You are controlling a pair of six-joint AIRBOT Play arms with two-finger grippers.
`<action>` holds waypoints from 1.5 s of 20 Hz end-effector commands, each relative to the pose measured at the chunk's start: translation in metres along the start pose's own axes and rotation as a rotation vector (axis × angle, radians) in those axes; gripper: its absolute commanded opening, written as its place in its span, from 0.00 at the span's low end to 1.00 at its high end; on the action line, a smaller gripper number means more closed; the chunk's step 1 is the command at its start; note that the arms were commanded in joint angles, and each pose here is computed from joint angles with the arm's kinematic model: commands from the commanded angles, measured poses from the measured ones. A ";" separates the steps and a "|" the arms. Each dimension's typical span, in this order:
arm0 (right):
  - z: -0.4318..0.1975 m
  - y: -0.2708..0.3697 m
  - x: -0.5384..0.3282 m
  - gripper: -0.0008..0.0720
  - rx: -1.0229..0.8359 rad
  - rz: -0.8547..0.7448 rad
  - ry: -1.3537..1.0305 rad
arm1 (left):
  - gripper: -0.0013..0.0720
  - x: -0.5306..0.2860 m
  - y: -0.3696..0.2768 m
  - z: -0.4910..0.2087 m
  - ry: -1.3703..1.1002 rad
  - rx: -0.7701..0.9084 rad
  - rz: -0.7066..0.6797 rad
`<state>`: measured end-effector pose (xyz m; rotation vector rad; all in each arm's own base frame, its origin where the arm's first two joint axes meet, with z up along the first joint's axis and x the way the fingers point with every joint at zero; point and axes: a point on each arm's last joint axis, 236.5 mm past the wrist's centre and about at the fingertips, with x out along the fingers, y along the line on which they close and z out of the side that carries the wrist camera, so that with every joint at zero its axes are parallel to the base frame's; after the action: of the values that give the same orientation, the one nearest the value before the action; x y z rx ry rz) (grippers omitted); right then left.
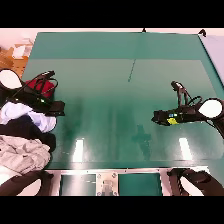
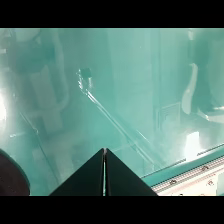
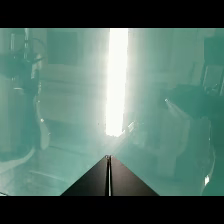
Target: Fold the shirts.
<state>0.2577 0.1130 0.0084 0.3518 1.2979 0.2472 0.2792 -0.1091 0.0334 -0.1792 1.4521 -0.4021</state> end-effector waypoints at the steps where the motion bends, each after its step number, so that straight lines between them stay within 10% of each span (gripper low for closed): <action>1: 0.000 0.000 0.000 0.03 0.000 0.000 0.001 | 0.05 0.000 0.000 0.000 -0.001 0.000 0.000; 19: 0.008 0.001 0.000 0.03 0.000 0.003 -0.033 | 0.05 -0.005 -0.009 0.044 -0.188 0.007 -0.036; 23: 0.016 0.001 0.000 0.04 0.001 0.006 -0.067 | 0.06 -0.021 0.035 0.091 -0.389 0.045 0.152; 25: 0.027 0.002 -0.001 0.04 0.001 0.011 -0.113 | 1.00 -0.046 0.086 0.123 -0.518 -0.007 0.321; 30: 0.045 0.004 -0.004 0.14 0.001 0.018 -0.191 | 1.00 -0.052 0.211 0.163 -0.471 -0.027 0.523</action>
<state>0.2888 0.1112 0.0191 0.3711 1.1591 0.2297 0.4405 0.0269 0.0436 -0.0346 0.9833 0.0200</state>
